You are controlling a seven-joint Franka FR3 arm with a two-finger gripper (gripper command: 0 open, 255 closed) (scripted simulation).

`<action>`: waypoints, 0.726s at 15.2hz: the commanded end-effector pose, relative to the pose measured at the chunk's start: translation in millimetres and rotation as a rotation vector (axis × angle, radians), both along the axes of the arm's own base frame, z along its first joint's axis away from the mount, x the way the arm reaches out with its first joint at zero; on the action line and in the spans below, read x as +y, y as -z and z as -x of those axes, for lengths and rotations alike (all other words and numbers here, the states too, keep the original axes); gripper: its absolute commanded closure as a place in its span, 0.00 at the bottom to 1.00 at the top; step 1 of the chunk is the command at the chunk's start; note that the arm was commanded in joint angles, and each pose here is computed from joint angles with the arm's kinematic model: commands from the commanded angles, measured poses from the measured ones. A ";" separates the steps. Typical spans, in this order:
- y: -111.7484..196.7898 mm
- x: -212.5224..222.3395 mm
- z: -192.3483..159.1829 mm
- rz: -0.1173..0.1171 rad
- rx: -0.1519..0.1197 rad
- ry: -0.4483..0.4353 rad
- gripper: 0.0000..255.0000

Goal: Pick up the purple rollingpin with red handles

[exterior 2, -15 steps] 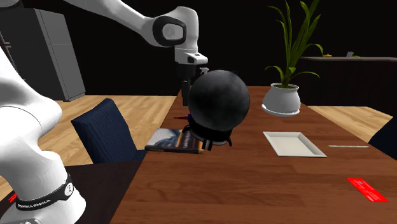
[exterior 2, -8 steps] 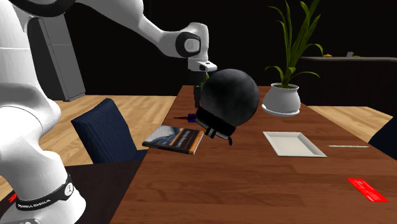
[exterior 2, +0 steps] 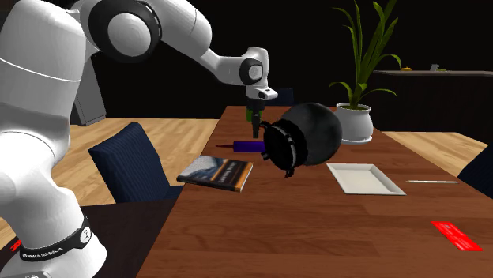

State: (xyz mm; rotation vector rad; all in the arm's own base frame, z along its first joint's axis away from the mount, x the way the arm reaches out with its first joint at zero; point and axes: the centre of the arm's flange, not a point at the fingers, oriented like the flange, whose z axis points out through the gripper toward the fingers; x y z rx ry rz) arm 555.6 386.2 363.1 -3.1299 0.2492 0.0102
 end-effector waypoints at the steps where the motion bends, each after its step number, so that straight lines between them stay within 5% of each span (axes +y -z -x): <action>1: 11.9 11.0 -14.8 0.009 0.005 0.008 0.00; 10: 51.9 11.0 -14.8 0.009 0.005 0.008 0.00; 11: 52.3 10.3 -14.7 0.009 0.005 0.008 1.00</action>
